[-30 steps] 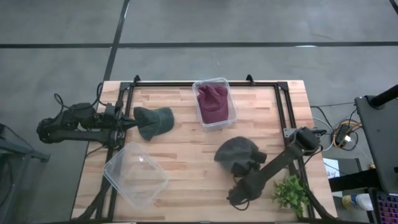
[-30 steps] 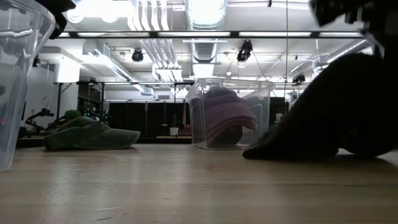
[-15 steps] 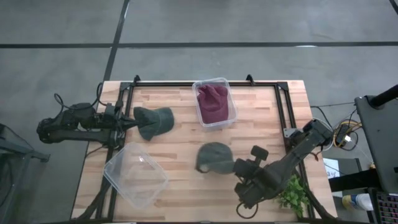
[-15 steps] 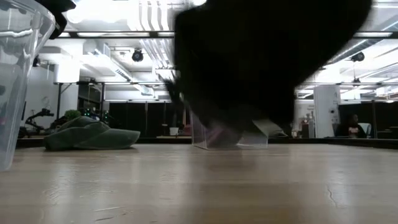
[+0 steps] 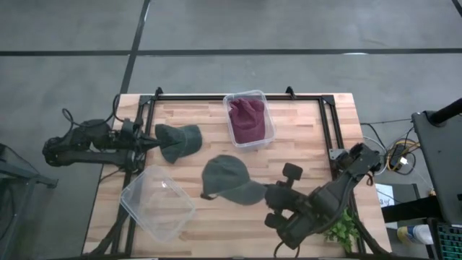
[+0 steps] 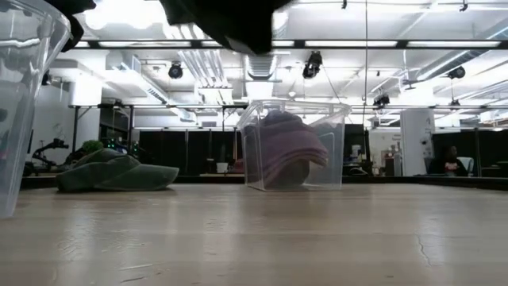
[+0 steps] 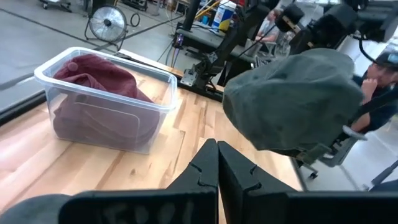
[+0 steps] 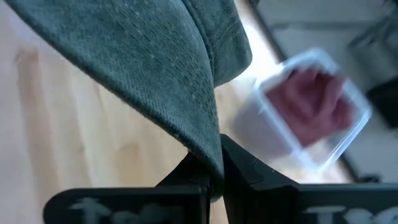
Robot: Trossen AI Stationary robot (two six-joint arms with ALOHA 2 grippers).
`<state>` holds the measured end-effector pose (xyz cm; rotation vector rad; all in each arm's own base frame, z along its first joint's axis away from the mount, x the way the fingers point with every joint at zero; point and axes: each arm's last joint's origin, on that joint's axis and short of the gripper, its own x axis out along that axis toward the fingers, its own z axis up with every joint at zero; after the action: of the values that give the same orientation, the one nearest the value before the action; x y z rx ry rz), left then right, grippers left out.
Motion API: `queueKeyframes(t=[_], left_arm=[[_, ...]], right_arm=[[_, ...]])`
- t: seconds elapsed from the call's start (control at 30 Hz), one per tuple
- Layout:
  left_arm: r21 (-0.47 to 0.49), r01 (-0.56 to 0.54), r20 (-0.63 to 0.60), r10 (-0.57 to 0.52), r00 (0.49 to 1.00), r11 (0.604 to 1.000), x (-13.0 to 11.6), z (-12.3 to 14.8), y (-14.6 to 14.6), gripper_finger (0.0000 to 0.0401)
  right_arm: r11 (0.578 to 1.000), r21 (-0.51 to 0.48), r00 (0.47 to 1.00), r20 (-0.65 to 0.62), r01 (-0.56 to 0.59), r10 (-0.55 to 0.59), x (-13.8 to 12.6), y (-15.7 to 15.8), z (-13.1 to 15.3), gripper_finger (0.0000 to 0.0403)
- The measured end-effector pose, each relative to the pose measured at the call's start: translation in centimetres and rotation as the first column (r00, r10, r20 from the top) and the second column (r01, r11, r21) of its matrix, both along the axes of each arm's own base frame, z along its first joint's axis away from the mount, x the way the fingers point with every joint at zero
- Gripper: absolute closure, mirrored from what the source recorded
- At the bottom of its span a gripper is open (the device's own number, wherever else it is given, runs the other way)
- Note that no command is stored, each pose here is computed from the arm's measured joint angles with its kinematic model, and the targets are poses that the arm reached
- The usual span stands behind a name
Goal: Pick & Place hat
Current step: Put the green cap into the bottom transparent bin
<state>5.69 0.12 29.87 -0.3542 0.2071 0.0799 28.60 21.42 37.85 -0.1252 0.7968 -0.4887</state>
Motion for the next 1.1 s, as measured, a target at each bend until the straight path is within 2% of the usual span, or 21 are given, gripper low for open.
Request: queueKeyframes(t=[0.13,0.27,0.4,0.5,0.83,1.1], left_arm=[[-0.037,-0.006,0.012,0.007,1.0,0.999,-0.2,0.3,0.0,0.0401],[-0.041,-0.002,0.031,0.003,1.0,0.999,-0.6,1.0,0.0,0.0401],[-0.032,0.0,0.035,0.001,0.999,0.999,-1.2,1.8,0.0,0.0401],[-0.029,0.001,0.037,0.0,0.999,1.0,-1.6,2.3,0.0,0.0401],[-0.039,0.007,0.026,-0.006,1.0,0.999,-2.2,2.7,0.0,0.0401],[-0.068,0.134,0.051,-0.131,0.99,0.989,-2.2,3.0,-0.4,0.0401]], right_arm=[[0.988,-0.131,0.996,0.015,-0.081,0.083,1.3,0.8,0.7,0.0391],[0.959,-0.212,0.981,-0.019,-0.191,0.191,3.6,2.1,0.4,0.0391],[0.923,-0.291,0.965,-0.005,-0.253,0.263,5.5,3.2,-0.5,0.0391],[0.898,-0.349,0.955,0.024,-0.269,0.296,6.5,3.5,0.0,0.0391],[0.857,-0.44,0.914,0.165,-0.267,0.37,10.2,2.9,2.0,0.0391],[0.855,-0.453,0.921,0.16,-0.252,0.356,10.8,2.0,2.1,0.0391]])
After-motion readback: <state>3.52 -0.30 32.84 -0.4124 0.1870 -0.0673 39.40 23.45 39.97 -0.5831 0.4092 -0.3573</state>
